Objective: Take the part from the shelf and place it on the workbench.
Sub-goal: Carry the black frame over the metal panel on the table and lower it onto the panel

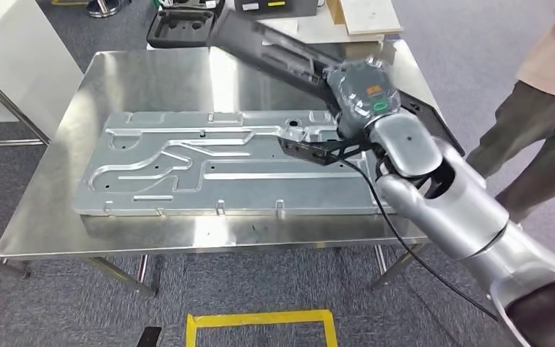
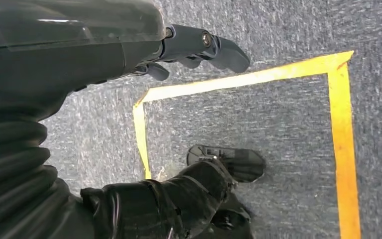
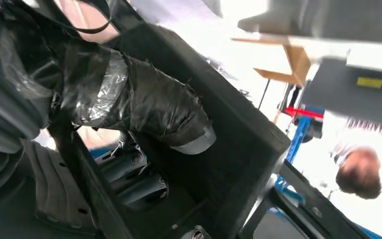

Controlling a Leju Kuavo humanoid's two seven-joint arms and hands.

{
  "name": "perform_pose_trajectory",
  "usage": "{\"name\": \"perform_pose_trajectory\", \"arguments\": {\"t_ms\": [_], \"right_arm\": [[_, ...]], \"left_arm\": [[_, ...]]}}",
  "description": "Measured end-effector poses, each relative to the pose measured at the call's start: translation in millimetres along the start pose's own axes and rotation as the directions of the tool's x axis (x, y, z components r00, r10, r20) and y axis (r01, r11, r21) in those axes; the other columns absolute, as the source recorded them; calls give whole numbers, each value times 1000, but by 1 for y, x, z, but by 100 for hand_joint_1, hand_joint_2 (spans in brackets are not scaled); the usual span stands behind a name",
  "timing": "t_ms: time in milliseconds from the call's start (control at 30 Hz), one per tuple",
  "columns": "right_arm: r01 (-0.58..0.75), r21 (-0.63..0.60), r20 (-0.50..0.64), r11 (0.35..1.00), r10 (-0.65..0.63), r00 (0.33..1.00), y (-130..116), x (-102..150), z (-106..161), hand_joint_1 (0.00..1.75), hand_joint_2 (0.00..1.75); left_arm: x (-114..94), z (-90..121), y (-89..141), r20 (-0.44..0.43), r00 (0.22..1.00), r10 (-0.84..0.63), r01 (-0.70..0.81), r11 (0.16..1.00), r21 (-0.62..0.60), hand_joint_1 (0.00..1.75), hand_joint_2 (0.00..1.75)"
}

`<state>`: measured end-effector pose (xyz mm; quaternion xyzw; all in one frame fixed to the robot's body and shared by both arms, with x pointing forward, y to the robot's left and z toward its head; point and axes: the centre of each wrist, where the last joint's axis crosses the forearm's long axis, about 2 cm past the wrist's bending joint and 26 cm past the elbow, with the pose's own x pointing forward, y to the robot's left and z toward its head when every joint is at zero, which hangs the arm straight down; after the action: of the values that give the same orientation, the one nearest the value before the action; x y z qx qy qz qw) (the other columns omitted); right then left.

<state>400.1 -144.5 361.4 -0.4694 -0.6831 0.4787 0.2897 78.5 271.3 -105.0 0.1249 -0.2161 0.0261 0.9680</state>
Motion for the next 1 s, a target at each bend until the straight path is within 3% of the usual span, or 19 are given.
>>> {"name": "perform_pose_trajectory", "arguments": {"t_ms": [267, 633, 800, 967, 1000], "right_arm": [[-196, 182, 79, 964, 184, 980, 50, 7, -1, 175, 175], [-415, 411, 148, 812, 390, 909, 111, -8, 10, 175, 175], [-428, 471, 140, 771, 414, 900, 135, -25, 28, 175, 175], [-436, 502, 159, 747, 415, 896, 141, -33, 33, 175, 175], [-439, 508, 161, 741, 419, 894, 141, -34, 33, 131, 131]], "left_arm": [[7, 0, -6, 37, 999, -5, 7, 999, -33, 0, 175], [12, 0, -10, 46, 999, -11, 13, 999, -38, 0, 175], [8, 1, -10, 73, 997, -8, 11, 999, -41, 0, 175], [9, -1, -6, 151, 989, 1, 5, 999, -45, 0, 175], [9, -1, -6, 161, 987, 5, 2, 999, -46, 0, 175]]}}
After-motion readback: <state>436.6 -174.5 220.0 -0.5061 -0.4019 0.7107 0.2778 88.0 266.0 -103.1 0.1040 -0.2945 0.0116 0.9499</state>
